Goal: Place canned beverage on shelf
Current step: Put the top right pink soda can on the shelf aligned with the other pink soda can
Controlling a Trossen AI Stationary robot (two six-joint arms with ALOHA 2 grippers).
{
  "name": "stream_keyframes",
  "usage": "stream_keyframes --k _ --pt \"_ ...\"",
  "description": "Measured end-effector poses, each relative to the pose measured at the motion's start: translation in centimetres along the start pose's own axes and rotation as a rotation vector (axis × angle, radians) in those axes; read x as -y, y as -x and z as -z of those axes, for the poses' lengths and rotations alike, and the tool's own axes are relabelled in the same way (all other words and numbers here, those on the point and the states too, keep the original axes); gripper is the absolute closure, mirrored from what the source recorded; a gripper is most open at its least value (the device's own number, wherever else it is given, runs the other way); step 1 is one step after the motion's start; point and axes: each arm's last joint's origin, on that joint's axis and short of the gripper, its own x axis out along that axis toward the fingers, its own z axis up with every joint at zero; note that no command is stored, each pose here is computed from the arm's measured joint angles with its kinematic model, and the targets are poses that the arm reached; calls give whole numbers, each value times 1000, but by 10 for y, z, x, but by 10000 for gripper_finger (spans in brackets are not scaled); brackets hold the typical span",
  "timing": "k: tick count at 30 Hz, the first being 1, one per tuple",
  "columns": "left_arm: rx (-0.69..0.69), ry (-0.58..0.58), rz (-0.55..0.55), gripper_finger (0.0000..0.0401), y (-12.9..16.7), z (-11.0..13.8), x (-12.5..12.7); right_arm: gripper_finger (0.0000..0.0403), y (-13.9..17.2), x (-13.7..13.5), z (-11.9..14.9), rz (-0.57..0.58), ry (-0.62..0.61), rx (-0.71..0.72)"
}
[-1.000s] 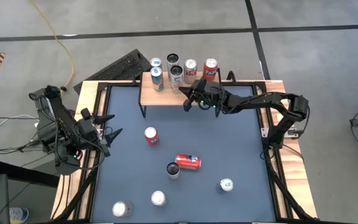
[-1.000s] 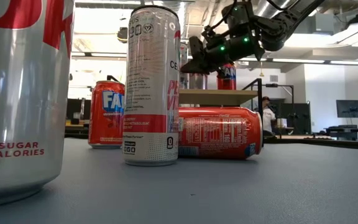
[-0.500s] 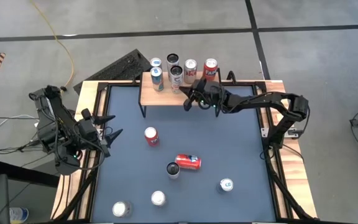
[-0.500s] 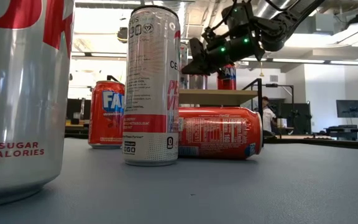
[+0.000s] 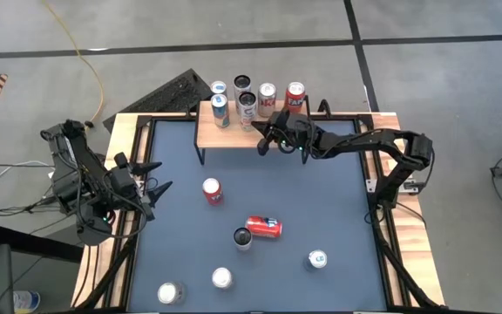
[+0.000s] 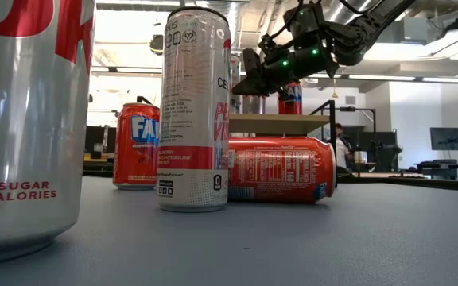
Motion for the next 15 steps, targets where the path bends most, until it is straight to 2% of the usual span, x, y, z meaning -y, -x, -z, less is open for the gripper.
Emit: stream_keyframes --k 3,7,15 --pt "0 4 0 113 0 0 0 403 0 0 0 -13 -1 1" --pt "-14 -9 12 113 0 0 1 403 -1 2 0 -85 -2 -13" --pt "-3 -22 3 113 0 0 1 403 -2 10 1 -62 -8 -22"
